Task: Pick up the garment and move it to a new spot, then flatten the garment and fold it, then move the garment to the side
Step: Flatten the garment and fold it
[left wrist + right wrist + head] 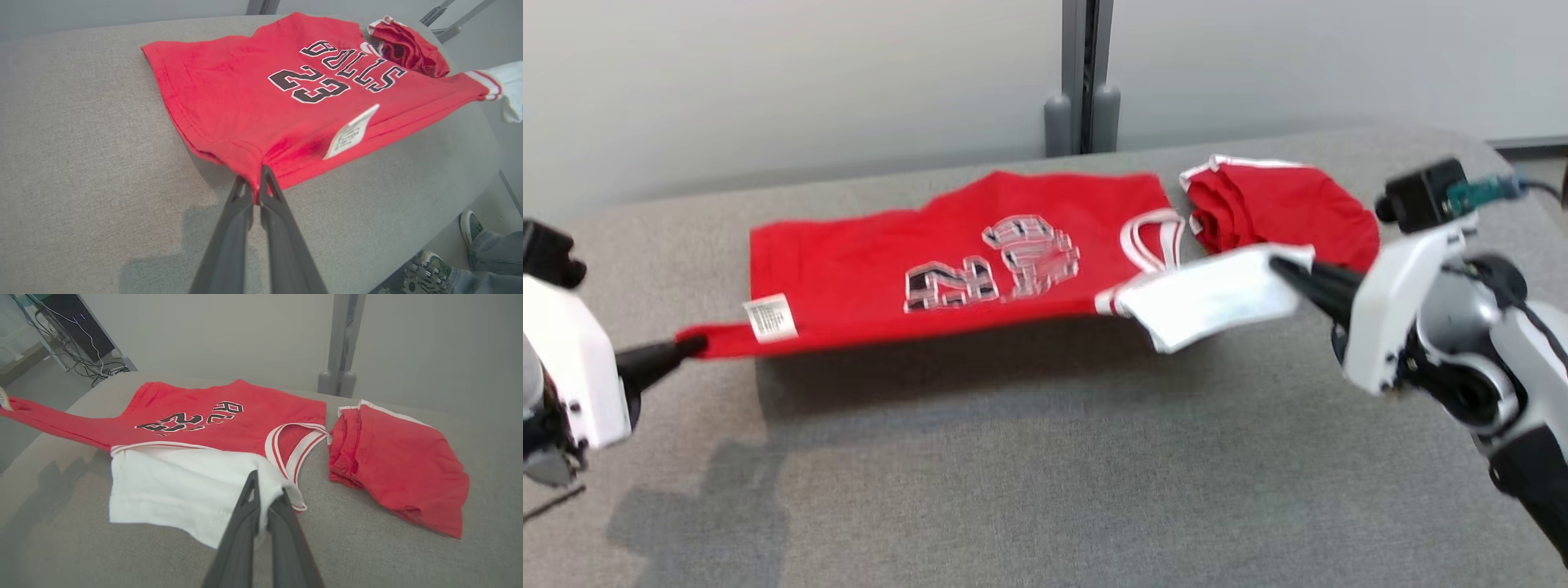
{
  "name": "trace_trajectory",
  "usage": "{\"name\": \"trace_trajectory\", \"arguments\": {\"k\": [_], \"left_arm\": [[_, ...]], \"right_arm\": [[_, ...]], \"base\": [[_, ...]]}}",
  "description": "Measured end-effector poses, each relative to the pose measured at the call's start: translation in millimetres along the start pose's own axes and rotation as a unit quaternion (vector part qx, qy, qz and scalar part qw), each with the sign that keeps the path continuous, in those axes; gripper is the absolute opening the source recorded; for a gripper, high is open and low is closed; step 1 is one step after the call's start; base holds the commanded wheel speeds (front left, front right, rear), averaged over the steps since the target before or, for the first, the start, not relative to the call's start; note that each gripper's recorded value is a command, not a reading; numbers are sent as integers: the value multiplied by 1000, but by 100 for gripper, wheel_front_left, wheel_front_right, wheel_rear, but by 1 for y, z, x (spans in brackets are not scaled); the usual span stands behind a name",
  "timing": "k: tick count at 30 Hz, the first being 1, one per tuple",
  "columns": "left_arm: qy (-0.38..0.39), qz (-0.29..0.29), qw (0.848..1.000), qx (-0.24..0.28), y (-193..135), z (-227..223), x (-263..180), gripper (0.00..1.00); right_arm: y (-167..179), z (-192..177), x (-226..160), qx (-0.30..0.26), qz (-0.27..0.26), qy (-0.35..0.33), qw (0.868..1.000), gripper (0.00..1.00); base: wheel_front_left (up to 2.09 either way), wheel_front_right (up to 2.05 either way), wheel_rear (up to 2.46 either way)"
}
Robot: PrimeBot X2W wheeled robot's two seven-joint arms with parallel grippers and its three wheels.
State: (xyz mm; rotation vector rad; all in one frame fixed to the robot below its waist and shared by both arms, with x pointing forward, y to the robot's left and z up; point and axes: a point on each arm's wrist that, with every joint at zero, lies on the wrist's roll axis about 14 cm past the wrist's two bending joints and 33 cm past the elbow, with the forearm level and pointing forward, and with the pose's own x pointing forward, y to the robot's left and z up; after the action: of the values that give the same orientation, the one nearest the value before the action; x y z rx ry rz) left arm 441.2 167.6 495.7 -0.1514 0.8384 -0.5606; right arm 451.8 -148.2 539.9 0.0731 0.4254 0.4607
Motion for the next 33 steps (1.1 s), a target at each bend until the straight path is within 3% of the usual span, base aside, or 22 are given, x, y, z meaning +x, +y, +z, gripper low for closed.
{"name": "trace_trajectory", "arguments": {"k": [6,21,33], "left_arm": [[25,-7,1000,-13,-14,-44,-21,0],[112,-7,992,-59,-26,-132,-54,0],[157,-14,984,-85,-39,-165,-66,0]], "right_arm": [[9,-43,-43,48,9,42,998,0],[54,-116,-89,102,38,136,985,0],[85,-131,-115,126,37,185,974,0]], "base": [[0,0,0],[0,0,0],[0,0,0]]}}
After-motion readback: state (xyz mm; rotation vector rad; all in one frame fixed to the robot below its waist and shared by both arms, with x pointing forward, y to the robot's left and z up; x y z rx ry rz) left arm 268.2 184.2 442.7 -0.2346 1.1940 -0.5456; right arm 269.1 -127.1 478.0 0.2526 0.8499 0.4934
